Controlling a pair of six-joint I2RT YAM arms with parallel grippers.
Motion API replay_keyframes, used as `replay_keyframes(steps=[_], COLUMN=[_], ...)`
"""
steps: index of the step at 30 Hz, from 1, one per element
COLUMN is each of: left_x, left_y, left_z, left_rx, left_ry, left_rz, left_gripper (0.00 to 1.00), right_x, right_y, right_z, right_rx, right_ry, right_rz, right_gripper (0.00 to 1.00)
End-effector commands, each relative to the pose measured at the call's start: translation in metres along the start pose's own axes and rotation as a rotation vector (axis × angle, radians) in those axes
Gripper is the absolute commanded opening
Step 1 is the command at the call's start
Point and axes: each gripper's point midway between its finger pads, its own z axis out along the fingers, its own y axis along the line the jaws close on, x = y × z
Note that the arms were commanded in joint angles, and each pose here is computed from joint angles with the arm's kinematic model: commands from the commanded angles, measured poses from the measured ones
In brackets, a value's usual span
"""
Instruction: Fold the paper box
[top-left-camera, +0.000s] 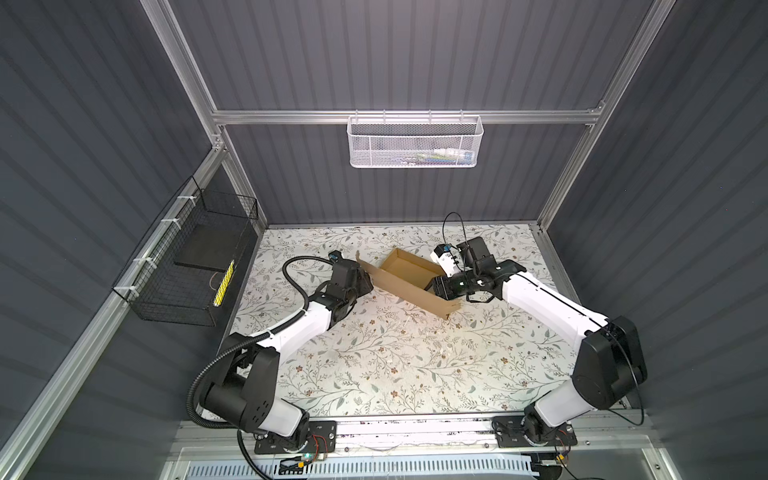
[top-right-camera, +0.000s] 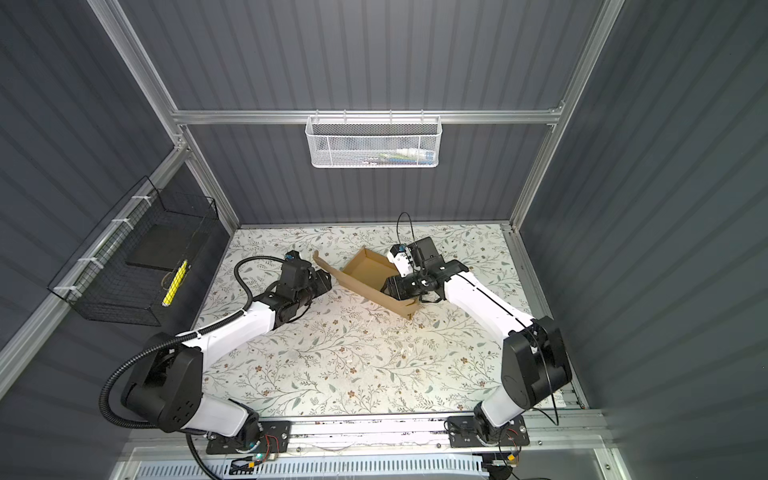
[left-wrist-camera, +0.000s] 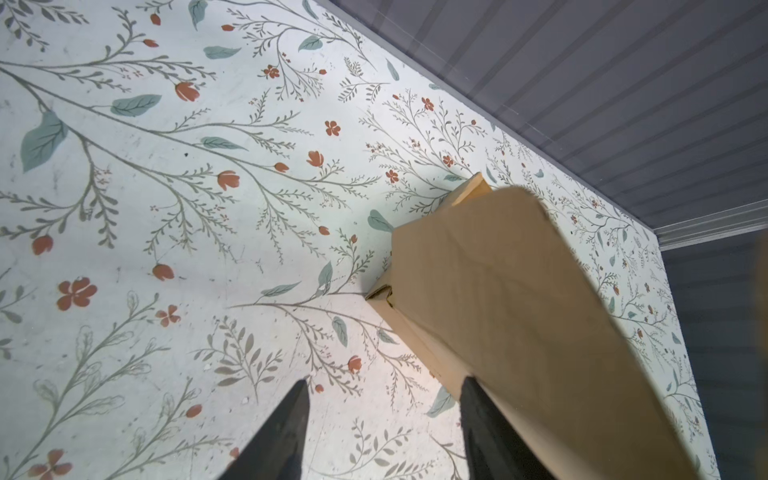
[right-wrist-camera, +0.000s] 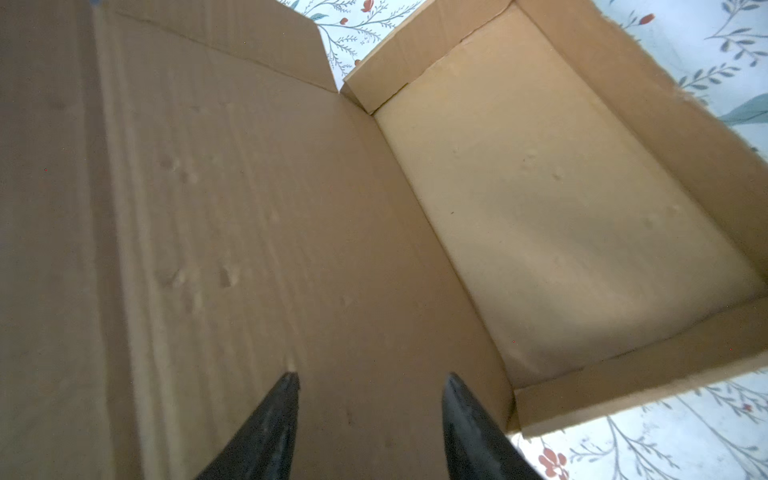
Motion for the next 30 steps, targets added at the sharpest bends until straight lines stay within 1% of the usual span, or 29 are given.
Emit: replay_keyframes(steps=[1,11,15,18,22,26,27,30], left_x=[-0.021,-0.045,-0.050,-0.050,-0.046,-0.038,-0.036,-0.029], left_y=[-0.012,-0.026,-0.032,-0.035,-0.037,-0.037,-0.036,-0.036], left_z=[0.001,0.015,0.023,0.027,0.025,0.017,0.015,0.007], left_rx=[0.029,0.059,0.082,0.103,0.129,0.149,0.154,0.176], left_ry=[-0.039,-0.053,-0.048,-0.031,-0.008,0.014,0.019,0.036], left_rz=[0.019,0.025,0.021,0.017,0.015,0.015,0.013,0.002], left_gripper=[0.59,0.59,0.58,0.57,0.57,0.57,0.57,0.57], right_x=[0.005,-0.005,-0.011,-0.015,-0.018,-0.016,-0.022,-0.021], right_y=[0.011,0.034,0.039,0.040,0.033,0.023,0.021,0.014], right_z=[0.000,0.007,0.006,0.004,0.000,-0.005,-0.008,-0.014], right_rx=[-0.032,-0.075,-0.079,-0.076,-0.032,0.005,0.006,0.017], right_ry=[0.004,-0.014,-0.039,-0.058,-0.085,-0.105,-0.136,-0.160], right_rz=[0.000,-0.019,-0.018,-0.016,-0.015,0.008,0.007,0.027], right_gripper=[0.56,0.56,0.56,0.56,0.56,0.56,0.56,0.56])
